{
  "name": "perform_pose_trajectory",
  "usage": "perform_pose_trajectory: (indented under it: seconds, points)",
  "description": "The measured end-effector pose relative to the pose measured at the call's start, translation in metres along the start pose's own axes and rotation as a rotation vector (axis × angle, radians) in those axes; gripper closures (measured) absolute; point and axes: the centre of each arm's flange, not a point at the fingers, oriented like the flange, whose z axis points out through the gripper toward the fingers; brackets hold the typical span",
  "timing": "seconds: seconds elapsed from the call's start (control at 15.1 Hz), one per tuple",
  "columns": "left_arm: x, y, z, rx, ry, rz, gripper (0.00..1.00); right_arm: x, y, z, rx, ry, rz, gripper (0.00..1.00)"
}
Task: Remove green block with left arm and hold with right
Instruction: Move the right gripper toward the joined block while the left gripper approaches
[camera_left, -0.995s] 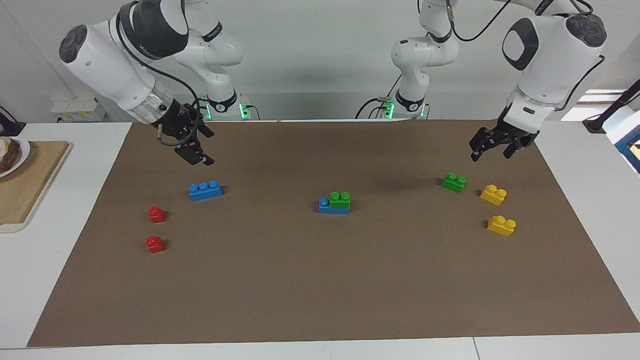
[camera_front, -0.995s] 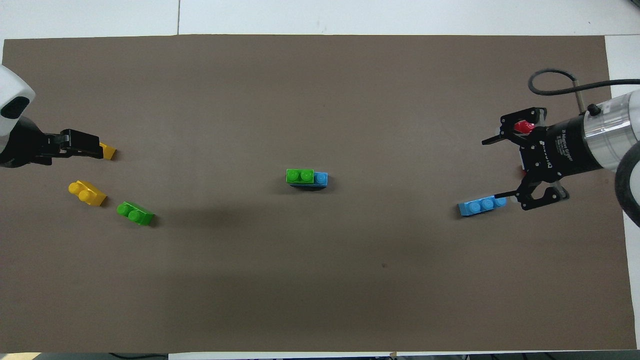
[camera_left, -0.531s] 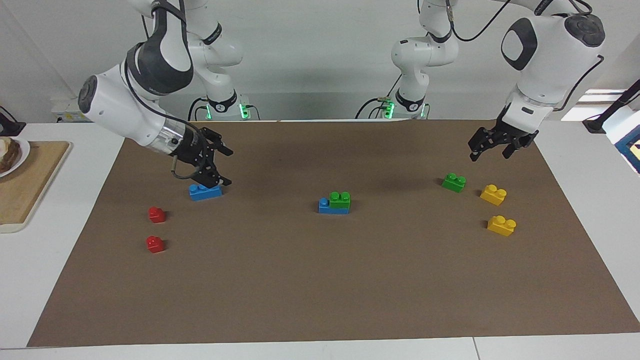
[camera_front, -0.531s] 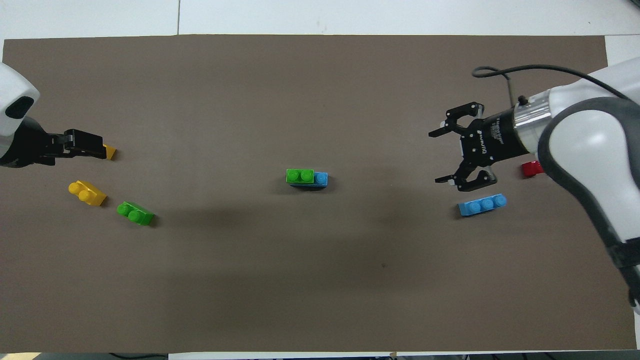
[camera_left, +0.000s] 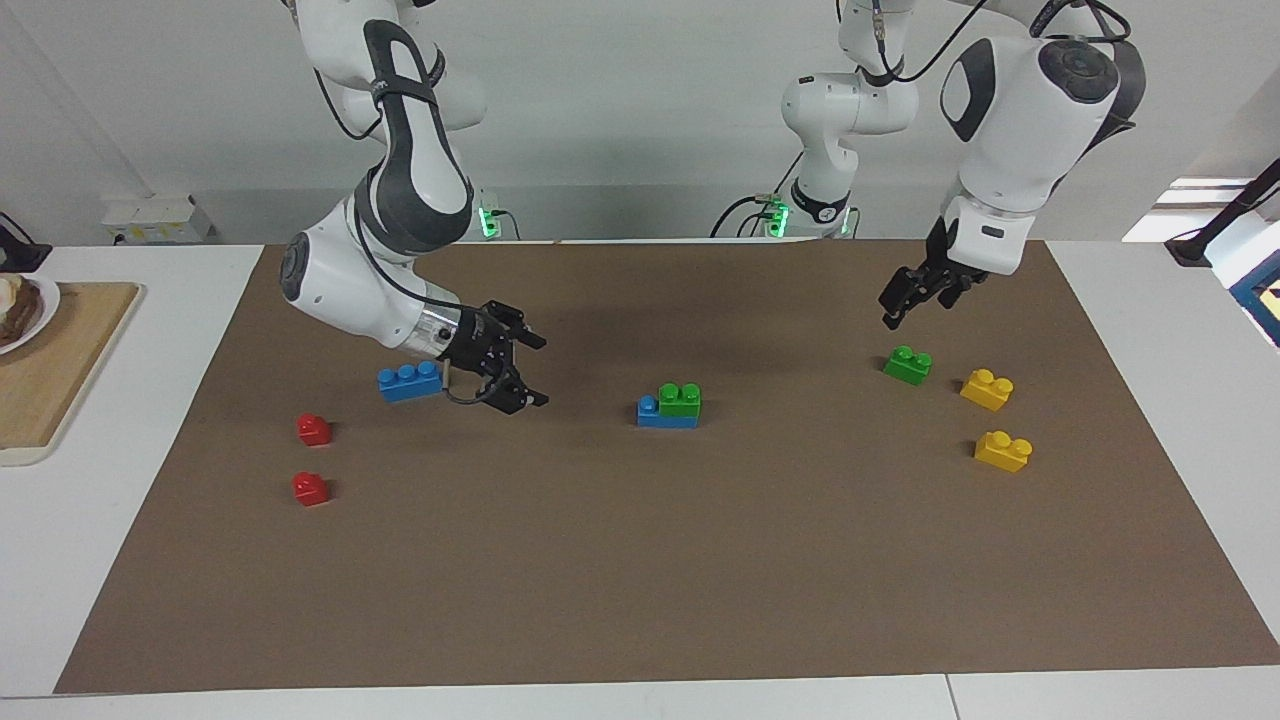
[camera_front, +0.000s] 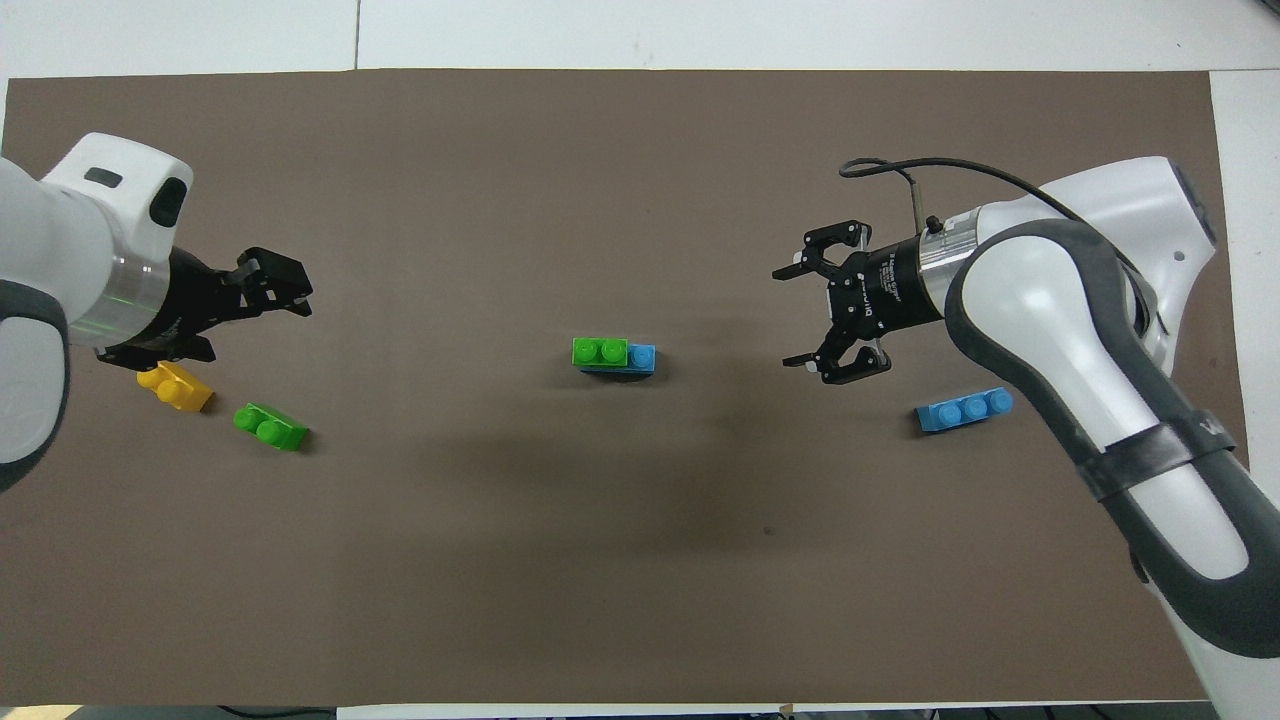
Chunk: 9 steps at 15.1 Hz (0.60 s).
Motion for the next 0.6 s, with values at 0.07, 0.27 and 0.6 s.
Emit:
perform_pose_trajectory:
  seconds: [0.07,0.27,0.6]
  points:
    - [-0.009,0.009,0.002,0.003,-0.004,-0.062,0.00,-0.001,0.000,0.010,0.002,-0.009,0.004,0.02]
    - [-0.044,0.040,0.013,0.001,0.001,-0.264,0.00,0.003,-0.002,0.035,0.006,-0.029,0.014,0.00]
    - [-0.104,0.090,0.043,-0.028,0.014,-0.666,0.00,0.009,-0.004,0.076,0.009,-0.035,0.044,0.00]
